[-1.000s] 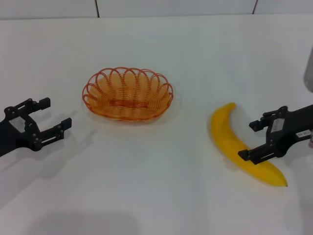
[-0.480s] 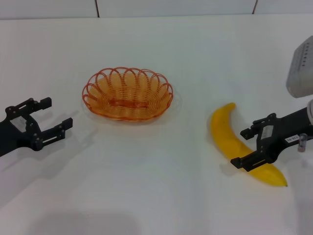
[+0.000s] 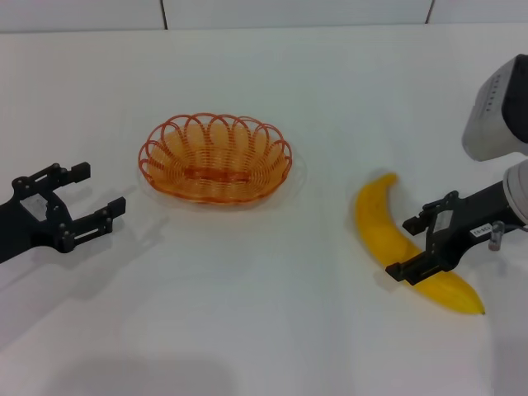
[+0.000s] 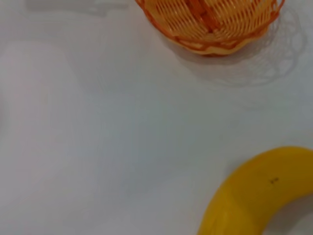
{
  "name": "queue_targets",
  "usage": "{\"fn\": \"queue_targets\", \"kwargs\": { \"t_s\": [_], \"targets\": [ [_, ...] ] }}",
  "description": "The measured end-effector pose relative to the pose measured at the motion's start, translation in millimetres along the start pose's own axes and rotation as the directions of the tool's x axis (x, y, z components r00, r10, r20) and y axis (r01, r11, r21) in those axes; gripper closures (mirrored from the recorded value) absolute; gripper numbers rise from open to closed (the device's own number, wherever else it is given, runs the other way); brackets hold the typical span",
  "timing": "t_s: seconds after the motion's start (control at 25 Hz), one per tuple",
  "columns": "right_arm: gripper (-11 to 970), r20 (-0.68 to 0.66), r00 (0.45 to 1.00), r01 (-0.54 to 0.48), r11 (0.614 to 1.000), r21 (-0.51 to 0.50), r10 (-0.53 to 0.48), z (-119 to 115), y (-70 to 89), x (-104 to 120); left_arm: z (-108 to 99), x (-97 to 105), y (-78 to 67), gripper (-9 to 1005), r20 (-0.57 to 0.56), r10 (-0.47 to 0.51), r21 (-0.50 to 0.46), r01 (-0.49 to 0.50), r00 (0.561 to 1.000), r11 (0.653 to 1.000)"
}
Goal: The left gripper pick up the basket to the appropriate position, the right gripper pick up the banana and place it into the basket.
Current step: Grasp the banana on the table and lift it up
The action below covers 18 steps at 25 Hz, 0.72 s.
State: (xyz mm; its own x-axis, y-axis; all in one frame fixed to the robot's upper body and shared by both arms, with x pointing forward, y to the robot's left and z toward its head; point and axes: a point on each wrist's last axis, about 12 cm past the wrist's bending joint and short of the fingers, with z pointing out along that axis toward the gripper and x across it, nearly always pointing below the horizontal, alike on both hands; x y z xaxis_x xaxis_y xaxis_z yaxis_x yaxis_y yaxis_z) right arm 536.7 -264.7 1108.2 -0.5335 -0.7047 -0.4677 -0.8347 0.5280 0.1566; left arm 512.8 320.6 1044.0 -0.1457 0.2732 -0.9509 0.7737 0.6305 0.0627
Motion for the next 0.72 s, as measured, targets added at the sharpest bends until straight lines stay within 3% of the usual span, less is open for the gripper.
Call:
{"fn": "queue_targets", "kwargs": {
  "t_s": [0.52,0.64,0.72],
  "targets": [
    [77,-0.016,1.000,-0.004,1.000,-0.013,0.003,4.5,-2.2,-2.3,2.5,1.6,-2.1,208,0.001,0.001,0.007,-0.001,1.000,1.000],
    [279,-0.019,1.000,-0.008,1.000,-0.017,0.008,4.8,-1.5,-0.3,2.1,2.0,-2.6,208,0.005,-0.001,0.006,0.001,1.000,1.000],
    [359,-0.019,1.000,-0.012,1.000,-0.019,0.011,4.5,-1.5,0.6,1.9,2.2,-2.7,208,0.005,-0.001,0.006,0.001,1.000,1.000]
  ]
}}
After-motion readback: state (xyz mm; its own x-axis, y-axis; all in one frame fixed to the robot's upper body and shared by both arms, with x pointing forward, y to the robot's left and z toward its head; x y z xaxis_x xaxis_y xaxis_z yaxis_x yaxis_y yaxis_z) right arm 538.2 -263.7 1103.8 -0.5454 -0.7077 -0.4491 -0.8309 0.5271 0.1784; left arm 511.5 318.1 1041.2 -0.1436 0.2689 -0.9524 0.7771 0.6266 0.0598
